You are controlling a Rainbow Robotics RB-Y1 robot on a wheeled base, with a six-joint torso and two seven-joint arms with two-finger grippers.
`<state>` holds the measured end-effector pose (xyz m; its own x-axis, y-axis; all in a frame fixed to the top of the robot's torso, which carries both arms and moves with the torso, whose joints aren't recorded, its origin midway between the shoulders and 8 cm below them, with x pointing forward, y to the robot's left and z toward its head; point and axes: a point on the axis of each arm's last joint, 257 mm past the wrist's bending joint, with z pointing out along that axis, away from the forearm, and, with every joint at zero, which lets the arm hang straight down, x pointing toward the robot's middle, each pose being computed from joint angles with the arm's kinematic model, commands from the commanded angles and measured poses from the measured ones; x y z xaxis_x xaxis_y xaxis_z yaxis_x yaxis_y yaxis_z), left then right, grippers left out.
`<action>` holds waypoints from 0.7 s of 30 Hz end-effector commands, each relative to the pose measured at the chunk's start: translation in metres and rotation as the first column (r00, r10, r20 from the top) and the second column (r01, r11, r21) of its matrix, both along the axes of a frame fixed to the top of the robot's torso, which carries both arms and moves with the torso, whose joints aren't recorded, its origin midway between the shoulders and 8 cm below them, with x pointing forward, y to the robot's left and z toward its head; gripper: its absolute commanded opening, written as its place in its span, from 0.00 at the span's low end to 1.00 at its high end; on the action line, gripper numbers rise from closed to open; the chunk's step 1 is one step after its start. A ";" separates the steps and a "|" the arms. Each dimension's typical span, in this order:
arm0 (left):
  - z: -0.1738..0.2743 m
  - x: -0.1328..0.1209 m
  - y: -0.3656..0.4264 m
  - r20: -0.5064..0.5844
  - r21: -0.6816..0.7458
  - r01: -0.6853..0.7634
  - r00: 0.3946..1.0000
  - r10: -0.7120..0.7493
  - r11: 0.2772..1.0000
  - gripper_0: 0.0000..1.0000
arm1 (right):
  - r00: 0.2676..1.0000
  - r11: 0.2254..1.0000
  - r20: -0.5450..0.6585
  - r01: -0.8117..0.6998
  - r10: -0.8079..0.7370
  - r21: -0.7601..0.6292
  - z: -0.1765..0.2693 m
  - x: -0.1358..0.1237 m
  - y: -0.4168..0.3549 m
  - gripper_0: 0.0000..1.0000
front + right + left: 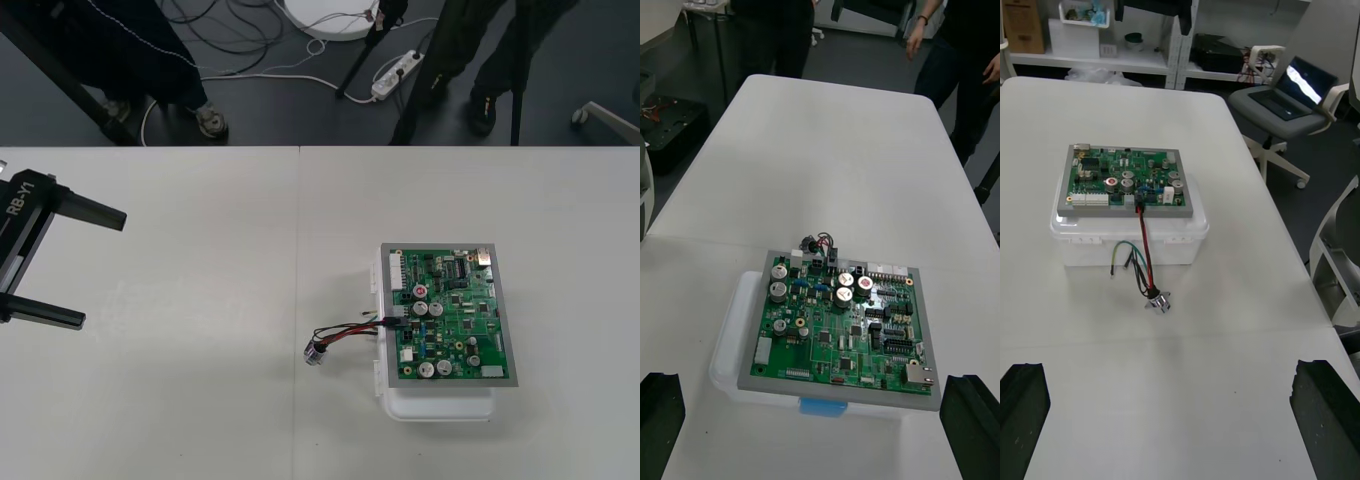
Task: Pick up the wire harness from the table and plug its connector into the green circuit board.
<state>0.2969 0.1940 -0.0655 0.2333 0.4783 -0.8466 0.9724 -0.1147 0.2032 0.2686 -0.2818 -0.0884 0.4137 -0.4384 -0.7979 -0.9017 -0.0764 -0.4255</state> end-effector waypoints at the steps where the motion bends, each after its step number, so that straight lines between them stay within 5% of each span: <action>1: -0.002 0.007 0.012 -0.024 0.049 -0.079 0.997 0.080 0.996 0.94 | 0.999 1.000 0.049 -0.010 0.011 -0.004 0.011 -0.011 -0.003 1.00; 21: -0.003 0.007 0.012 -0.026 0.056 -0.077 0.997 0.079 0.995 0.94 | 0.999 1.000 0.033 0.007 -0.007 -0.024 0.005 -0.008 -0.009 1.00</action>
